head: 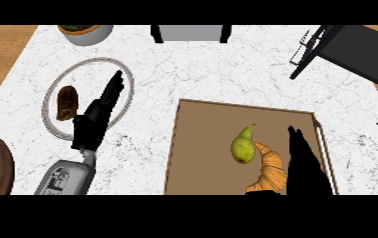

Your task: Pick the croissant from the tray and place it in the tiered shelf

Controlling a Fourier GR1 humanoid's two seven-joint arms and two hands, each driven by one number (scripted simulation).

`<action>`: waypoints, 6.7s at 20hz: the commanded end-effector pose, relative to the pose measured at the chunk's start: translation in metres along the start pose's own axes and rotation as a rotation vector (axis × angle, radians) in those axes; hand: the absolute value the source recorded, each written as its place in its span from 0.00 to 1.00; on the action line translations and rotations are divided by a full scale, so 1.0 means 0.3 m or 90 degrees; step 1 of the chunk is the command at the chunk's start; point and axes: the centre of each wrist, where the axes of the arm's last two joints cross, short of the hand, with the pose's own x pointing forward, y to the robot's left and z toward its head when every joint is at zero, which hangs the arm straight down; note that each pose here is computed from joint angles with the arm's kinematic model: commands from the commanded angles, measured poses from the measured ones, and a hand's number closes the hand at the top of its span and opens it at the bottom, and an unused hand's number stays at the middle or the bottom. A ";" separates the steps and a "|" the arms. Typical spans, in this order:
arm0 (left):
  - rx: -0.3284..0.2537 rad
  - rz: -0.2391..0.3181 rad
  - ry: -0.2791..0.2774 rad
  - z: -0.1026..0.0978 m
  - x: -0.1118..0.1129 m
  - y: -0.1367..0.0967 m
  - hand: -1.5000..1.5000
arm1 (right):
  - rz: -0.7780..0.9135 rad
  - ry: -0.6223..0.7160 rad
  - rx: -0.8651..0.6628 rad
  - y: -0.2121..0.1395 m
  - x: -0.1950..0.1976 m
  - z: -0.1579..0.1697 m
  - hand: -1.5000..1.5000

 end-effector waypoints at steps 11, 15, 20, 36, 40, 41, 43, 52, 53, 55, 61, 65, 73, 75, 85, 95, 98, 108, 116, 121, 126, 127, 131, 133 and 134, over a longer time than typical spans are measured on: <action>0.005 -0.002 0.008 0.035 0.015 0.032 0.50 | 0.008 0.097 0.012 0.083 -0.044 -0.033 0.00; -0.002 0.002 -0.002 -0.028 0.083 0.050 0.50 | 0.012 0.086 0.019 0.037 -0.059 -0.120 0.00; 0.004 -0.007 0.004 0.025 0.027 0.044 0.50 | 0.023 0.094 0.033 0.159 -0.022 -0.075 0.00; 0.004 -0.004 0.000 -0.008 0.060 0.020 0.50 | 0.090 0.034 0.023 0.086 -0.065 -0.005 1.00; -0.004 -0.006 -0.001 -0.019 -0.008 0.017 0.50 | 0.049 0.031 -0.012 0.140 0.118 -0.160 1.00; -0.003 0.001 -0.002 -0.028 -0.019 0.049 0.50 | 0.029 0.044 -0.023 0.102 0.164 -0.211 1.00; -0.029 0.003 -0.021 -0.010 0.027 0.002 0.50 | 0.020 0.068 -0.045 0.104 0.274 -0.280 1.00; -0.027 -0.007 -0.009 -0.047 0.030 -0.074 0.50 | -0.204 -0.048 -0.205 0.013 0.487 -0.337 1.00; -0.034 -0.004 -0.015 -0.027 0.013 -0.046 0.50 | -0.204 -0.056 -0.215 -0.039 0.570 -0.322 1.00; -0.024 0.000 -0.011 -0.014 0.006 -0.005 0.50 | -0.195 -0.057 -0.250 -0.060 0.591 -0.321 1.00; -0.011 0.001 -0.002 0.013 -0.004 -0.056 0.50 | -0.198 -0.025 -0.356 -0.124 0.676 -0.307 1.00; -0.004 -0.009 0.001 0.013 -0.025 -0.013 0.50 | -0.168 -0.010 -0.428 -0.271 0.726 -0.283 1.00; -0.003 0.008 0.008 -0.003 0.002 -0.007 0.50 | -0.156 0.023 -0.552 -0.403 0.781 -0.243 1.00; 0.003 -0.003 -0.001 0.016 -0.012 -0.038 0.50 | -0.125 0.028 -0.555 -0.526 0.717 -0.310 1.00; 0.000 0.003 -0.008 -0.004 0.040 0.003 0.50 | -0.124 0.056 -0.640 -0.687 0.740 -0.413 1.00; -0.007 -0.006 -0.005 -0.011 0.050 -0.025 0.50 | -0.071 0.052 -0.674 -0.844 0.590 -0.477 1.00; -0.009 -0.008 0.000 0.021 -0.048 -0.119 0.50 | -0.038 0.043 -0.697 -0.829 0.616 -0.465 1.00; -0.017 0.004 -0.013 0.013 0.039 -0.005 0.50 | 0.060 0.020 -0.722 -0.800 0.458 -0.723 1.00; -0.004 0.005 -0.008 -0.042 0.036 -0.006 0.50 | -0.170 -0.028 -0.774 -0.802 0.399 -0.778 1.00; -0.010 -0.009 -0.010 0.024 0.009 0.004 0.50 | -0.178 -0.029 -0.767 -0.872 0.284 -0.849 1.00; -0.009 -0.004 -0.004 0.016 0.028 -0.020 0.50 | -0.179 -0.038 -0.764 -0.839 0.239 -0.884 1.00; -0.011 0.006 -0.003 -0.018 0.042 -0.015 0.50 | -0.186 -0.050 -0.750 -0.856 0.293 -0.866 1.00; -0.011 -0.004 -0.008 -0.017 0.023 -0.015 0.50 | -0.085 0.125 -0.795 -0.849 0.147 -0.916 0.00; 0.003 0.002 -0.002 0.003 0.039 -0.015 0.50 | -0.097 0.158 -0.802 -0.888 0.143 -0.902 0.00; -0.006 -0.004 -0.001 -0.029 0.025 -0.013 0.50 | -0.085 0.160 -0.792 -0.869 0.160 -0.905 0.00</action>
